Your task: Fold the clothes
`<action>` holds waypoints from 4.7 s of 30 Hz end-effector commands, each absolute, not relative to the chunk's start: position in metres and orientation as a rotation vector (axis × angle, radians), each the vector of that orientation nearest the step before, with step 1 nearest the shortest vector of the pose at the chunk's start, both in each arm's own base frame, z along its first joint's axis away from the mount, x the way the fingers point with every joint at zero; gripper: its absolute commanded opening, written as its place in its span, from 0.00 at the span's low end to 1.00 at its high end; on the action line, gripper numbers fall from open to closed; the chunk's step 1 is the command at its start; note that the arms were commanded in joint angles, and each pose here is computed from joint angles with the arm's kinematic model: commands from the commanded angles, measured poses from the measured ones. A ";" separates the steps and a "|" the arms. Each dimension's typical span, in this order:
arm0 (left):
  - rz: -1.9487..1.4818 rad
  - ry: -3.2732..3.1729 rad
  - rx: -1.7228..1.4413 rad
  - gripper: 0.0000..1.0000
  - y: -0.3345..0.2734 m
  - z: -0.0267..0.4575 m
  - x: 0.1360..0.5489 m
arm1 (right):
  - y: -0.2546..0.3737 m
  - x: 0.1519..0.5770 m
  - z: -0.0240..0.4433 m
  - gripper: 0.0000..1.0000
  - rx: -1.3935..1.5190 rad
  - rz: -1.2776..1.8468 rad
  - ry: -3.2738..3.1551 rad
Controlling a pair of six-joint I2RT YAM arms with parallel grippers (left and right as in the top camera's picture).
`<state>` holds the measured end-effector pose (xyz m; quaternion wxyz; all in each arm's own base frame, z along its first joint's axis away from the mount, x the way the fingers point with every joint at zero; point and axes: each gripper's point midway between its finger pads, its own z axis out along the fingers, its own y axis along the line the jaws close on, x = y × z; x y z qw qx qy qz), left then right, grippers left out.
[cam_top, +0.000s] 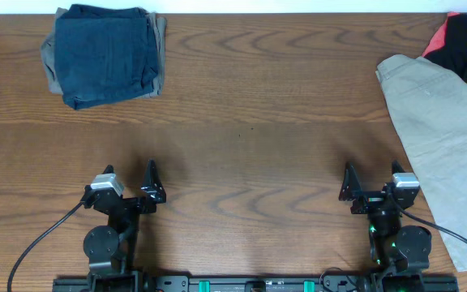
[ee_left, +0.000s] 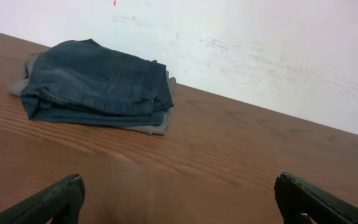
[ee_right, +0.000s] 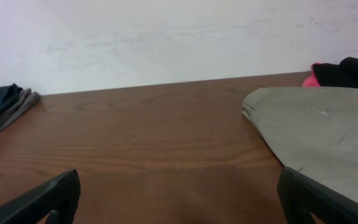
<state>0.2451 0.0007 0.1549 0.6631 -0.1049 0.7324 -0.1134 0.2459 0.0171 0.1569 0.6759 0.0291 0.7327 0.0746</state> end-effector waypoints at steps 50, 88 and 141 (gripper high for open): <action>-0.262 1.708 -0.234 0.98 -0.001 0.139 0.244 | 0.045 0.242 0.156 0.99 -0.020 0.264 1.654; -0.262 1.708 -0.234 0.98 -0.001 0.139 0.244 | 0.059 0.239 0.162 0.99 0.001 0.415 1.640; -0.262 1.708 -0.234 0.98 -0.001 0.139 0.244 | -0.059 0.484 0.156 0.99 0.099 -0.510 2.682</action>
